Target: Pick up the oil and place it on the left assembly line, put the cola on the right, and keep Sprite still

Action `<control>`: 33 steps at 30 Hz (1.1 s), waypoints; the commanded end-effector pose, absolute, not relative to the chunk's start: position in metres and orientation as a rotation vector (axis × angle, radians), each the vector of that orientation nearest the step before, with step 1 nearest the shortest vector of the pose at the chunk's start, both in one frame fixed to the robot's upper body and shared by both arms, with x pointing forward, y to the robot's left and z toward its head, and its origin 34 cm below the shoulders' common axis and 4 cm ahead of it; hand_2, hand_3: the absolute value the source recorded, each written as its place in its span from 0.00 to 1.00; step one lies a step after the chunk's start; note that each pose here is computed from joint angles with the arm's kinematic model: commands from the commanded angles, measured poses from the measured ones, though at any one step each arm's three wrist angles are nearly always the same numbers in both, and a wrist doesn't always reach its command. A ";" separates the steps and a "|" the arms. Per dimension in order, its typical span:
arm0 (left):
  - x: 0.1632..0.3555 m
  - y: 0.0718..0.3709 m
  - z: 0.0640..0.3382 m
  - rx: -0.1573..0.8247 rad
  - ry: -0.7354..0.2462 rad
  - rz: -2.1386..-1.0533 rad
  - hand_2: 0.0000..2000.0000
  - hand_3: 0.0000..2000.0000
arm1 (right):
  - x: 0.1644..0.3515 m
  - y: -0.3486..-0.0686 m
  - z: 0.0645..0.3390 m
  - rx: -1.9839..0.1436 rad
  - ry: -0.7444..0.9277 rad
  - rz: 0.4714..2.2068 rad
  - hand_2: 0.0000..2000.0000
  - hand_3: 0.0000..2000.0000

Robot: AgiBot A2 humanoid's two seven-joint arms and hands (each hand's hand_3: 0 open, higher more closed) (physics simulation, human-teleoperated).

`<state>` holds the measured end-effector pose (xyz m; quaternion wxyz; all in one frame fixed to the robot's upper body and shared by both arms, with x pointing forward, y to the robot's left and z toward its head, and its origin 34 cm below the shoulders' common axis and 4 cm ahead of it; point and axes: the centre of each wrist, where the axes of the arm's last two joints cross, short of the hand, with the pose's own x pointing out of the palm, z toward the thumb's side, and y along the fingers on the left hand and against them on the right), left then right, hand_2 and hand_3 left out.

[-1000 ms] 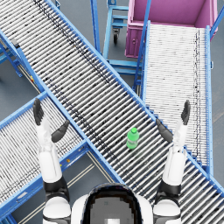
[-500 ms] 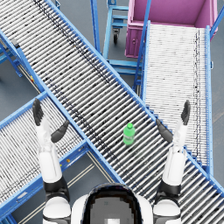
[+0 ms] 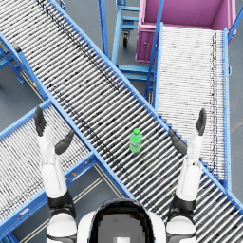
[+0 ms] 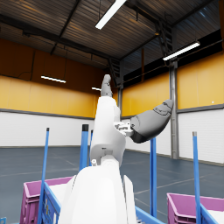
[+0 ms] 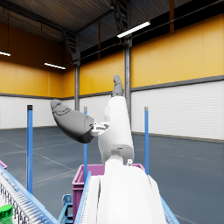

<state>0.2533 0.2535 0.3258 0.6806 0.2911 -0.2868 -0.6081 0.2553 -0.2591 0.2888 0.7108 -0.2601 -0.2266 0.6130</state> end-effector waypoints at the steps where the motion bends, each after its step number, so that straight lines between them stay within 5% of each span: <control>1: 0.253 0.253 0.326 0.653 -0.643 -1.365 0.00 0.00 | 0.255 -0.260 0.293 -0.591 -0.512 1.354 0.00 0.00; 33: 0.251 0.247 0.322 0.640 -0.646 -1.393 0.00 0.00 | 0.257 -0.257 0.287 -0.561 -0.505 1.380 0.00 0.00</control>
